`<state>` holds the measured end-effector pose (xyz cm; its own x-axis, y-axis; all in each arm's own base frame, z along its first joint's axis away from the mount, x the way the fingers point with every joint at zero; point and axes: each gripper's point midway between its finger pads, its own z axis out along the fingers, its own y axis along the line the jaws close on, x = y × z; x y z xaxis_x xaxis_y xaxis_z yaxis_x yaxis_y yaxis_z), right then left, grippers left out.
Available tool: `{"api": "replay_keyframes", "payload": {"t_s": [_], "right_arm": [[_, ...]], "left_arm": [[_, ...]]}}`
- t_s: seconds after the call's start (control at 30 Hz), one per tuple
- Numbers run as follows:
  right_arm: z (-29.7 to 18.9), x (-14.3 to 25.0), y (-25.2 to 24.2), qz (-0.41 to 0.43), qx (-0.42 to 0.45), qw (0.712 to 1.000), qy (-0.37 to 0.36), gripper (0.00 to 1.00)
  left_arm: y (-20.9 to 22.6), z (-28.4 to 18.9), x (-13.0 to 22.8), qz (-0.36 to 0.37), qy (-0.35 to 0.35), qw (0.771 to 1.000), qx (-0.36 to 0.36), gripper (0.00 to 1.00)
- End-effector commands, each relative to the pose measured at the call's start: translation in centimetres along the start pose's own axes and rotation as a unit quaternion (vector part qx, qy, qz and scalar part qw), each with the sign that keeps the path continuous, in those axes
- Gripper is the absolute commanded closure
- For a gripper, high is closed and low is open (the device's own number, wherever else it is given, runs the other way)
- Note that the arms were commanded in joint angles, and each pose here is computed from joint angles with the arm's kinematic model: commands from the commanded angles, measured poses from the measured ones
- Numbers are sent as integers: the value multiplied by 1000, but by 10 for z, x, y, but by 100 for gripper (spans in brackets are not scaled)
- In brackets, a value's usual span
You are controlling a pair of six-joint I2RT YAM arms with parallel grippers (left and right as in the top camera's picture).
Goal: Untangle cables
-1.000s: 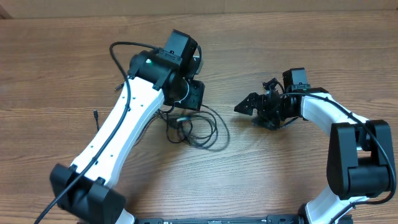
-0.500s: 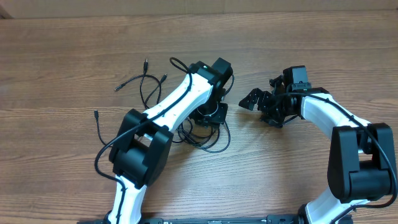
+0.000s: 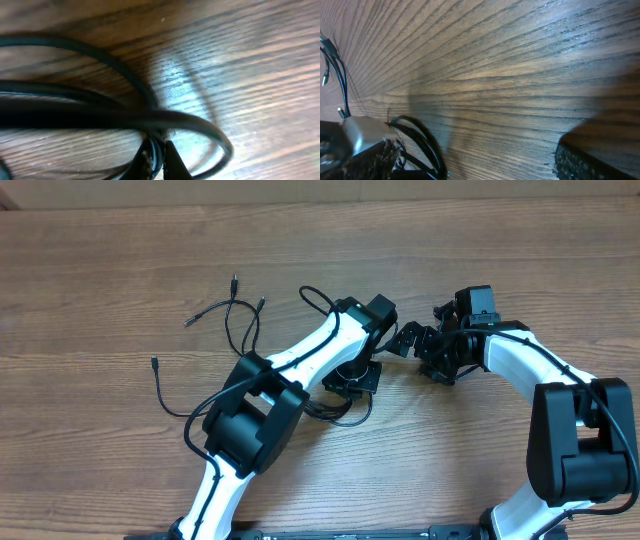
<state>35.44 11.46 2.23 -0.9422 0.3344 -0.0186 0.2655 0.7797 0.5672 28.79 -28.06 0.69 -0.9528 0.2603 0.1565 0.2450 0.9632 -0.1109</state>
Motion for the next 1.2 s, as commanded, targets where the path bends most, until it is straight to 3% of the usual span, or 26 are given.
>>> {"api": "replay_keyframes", "payload": {"t_s": [0.0,0.17,0.33,0.5,0.63,0.77,0.83,0.93,1.0,1.03,1.07,1.1,1.17], "right_arm": [[11,9,-33,18,59,998,4,0],[11,9,-33,18,59,998,5,0],[11,9,-33,18,59,998,5,0],[11,9,-33,18,59,998,4,0],[11,9,-33,18,59,998,4,0],[11,9,-33,18,59,998,4,0],[11,9,-33,18,59,998,4,0],[11,9,-33,18,59,998,4,0],[11,9,-33,18,59,998,4,0],[11,9,-33,18,59,998,4,0],[11,9,-33,18,59,998,4,0],[11,9,-33,18,59,998,4,0],[11,9,-33,18,59,998,5,0]], "left_arm": [[-20,-102,-12,45,-135,989,48,96],[-4,-188,9,43,-235,970,43,96],[50,-234,21,-6,-305,951,-50,96],[54,-229,33,4,-279,959,-51,96],[18,-219,51,170,-231,958,20,96],[20,-209,73,187,-181,965,25,96],[27,-200,85,168,-144,975,19,88],[30,-197,94,142,-124,982,19,85],[19,-194,107,143,-96,983,57,81],[19,-193,110,142,-90,984,59,76],[22,-190,111,129,-84,987,52,56],[25,-189,111,119,-83,988,45,51],[61,-183,102,15,-98,994,-45,44]]}}
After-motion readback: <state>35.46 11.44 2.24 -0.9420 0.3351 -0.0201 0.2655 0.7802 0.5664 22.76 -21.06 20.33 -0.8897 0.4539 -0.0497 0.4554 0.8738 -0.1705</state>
